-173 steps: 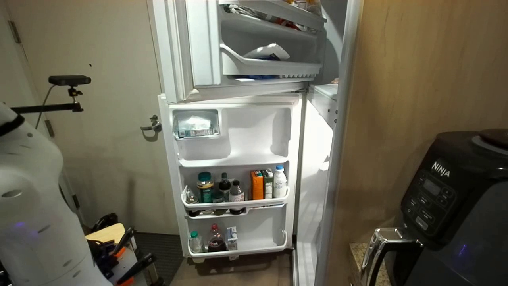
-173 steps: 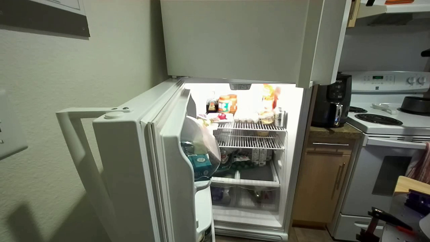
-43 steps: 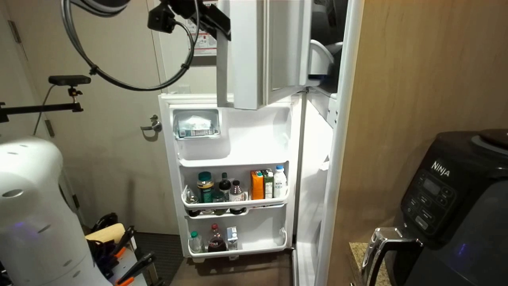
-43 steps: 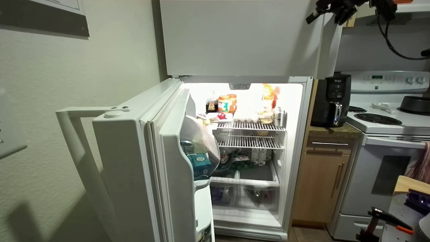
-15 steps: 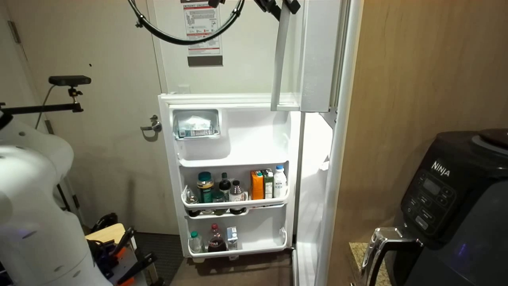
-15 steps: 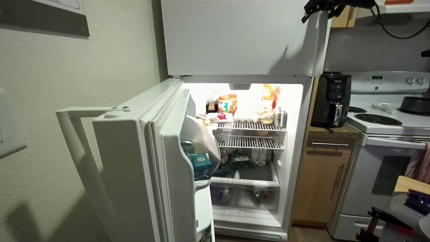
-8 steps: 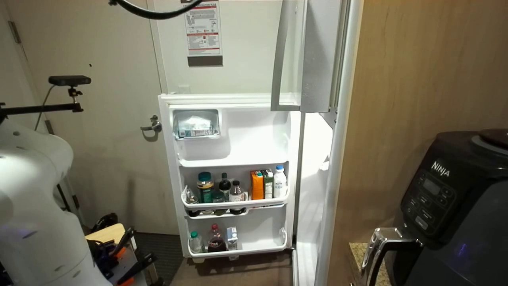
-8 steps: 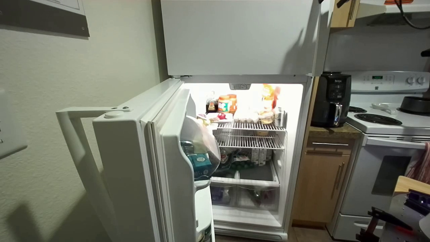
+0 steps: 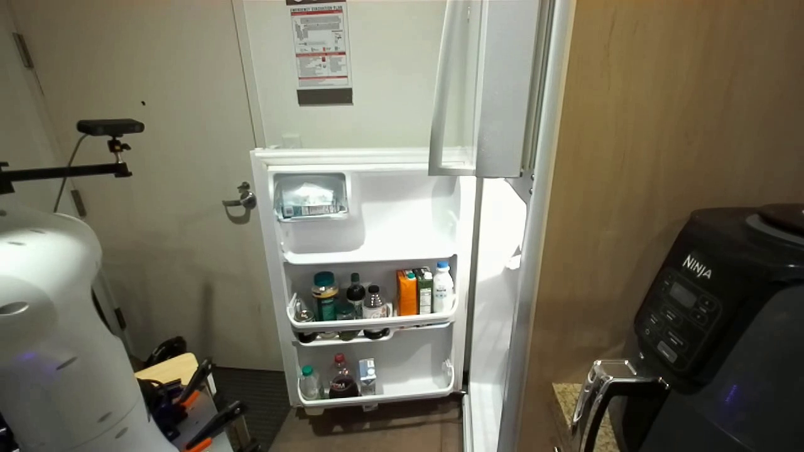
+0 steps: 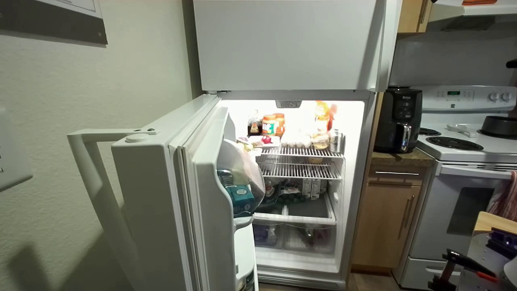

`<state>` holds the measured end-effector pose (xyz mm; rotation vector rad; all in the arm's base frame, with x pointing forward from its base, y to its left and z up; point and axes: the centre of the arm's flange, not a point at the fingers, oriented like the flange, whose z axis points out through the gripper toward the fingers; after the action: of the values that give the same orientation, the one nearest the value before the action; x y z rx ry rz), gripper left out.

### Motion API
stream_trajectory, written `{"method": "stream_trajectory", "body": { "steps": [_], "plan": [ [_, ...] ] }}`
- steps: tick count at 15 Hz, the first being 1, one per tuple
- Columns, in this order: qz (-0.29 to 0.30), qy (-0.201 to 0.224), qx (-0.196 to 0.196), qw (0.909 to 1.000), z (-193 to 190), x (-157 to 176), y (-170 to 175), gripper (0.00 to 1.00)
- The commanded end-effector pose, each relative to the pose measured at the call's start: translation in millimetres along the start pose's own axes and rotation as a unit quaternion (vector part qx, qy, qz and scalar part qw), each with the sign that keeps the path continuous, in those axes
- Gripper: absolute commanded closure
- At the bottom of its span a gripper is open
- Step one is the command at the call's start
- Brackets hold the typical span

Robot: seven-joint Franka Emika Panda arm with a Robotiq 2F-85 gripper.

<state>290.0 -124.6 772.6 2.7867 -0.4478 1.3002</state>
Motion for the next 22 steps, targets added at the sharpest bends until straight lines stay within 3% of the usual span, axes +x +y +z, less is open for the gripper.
{"method": "stream_trajectory", "body": {
  "steps": [1,7,18,22],
  "plan": [
    [-0.053,-0.044,0.056,0.9960,-25,-38,0,0.00],
    [-0.124,-0.092,0.102,0.9827,-26,-86,-13,0.00],
    [-0.197,-0.125,0.140,0.9622,-4,-162,-17,0.00],
    [-0.214,-0.136,0.157,0.9545,-7,-176,-12,0.00]
  ]
}}
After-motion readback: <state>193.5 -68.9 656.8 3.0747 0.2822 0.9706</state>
